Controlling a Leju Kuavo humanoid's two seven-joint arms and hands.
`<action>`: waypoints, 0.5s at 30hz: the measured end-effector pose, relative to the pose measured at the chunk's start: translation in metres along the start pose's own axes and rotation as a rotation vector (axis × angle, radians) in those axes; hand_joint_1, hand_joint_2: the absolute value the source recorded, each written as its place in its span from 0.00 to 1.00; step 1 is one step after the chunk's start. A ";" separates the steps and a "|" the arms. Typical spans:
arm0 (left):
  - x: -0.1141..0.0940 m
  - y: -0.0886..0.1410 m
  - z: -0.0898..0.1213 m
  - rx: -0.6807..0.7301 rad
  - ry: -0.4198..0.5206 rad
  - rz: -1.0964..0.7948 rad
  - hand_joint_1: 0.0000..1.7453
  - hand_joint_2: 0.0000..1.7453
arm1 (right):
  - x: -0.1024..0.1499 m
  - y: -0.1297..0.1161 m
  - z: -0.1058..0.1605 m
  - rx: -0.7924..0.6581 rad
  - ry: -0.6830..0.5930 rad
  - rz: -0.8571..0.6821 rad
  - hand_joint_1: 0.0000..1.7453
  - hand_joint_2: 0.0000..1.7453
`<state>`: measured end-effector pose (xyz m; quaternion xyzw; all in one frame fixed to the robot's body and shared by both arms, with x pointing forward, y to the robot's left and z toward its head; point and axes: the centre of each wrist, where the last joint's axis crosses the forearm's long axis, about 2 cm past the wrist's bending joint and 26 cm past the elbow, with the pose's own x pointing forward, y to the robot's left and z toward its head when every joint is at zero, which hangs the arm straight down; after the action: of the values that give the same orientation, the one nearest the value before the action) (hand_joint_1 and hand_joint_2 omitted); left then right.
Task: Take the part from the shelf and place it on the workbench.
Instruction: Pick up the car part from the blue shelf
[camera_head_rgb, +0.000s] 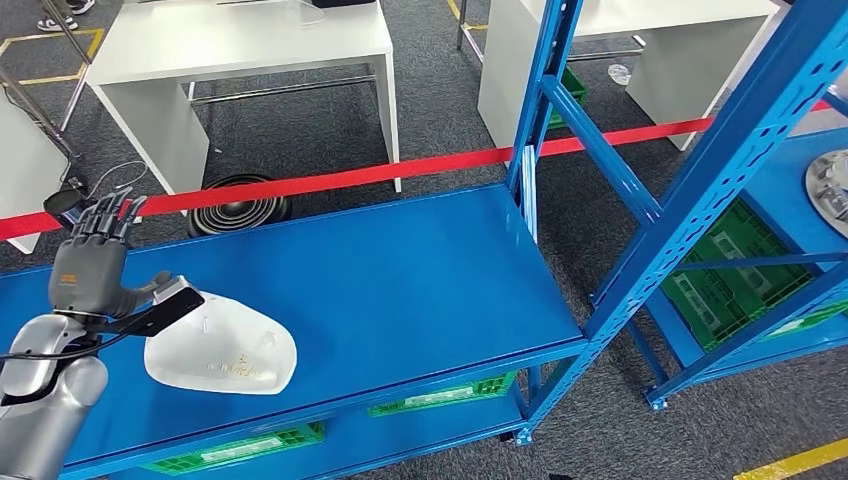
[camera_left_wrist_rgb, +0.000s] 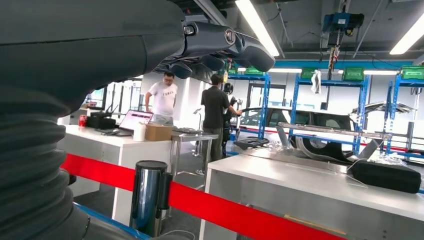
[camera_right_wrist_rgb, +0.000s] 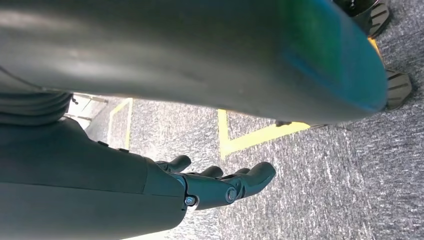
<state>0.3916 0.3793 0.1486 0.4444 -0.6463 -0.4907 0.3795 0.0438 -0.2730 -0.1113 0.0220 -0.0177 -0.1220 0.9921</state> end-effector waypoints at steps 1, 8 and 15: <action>0.000 0.000 0.000 0.001 -0.002 0.002 0.00 1.00 | 0.000 0.000 0.000 0.000 0.000 -0.001 0.00 0.00; 0.003 -0.001 -0.002 0.000 -0.011 0.006 0.00 1.00 | 0.000 0.000 0.000 -0.002 0.000 -0.003 0.00 0.00; 0.005 -0.001 -0.002 -0.002 -0.016 0.007 0.00 1.00 | 0.000 0.000 0.000 -0.002 0.000 -0.003 0.00 0.00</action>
<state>0.3925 0.3741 0.1482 0.4380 -0.6504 -0.4934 0.3765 0.0436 -0.2729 -0.1113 0.0209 -0.0175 -0.1237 0.9919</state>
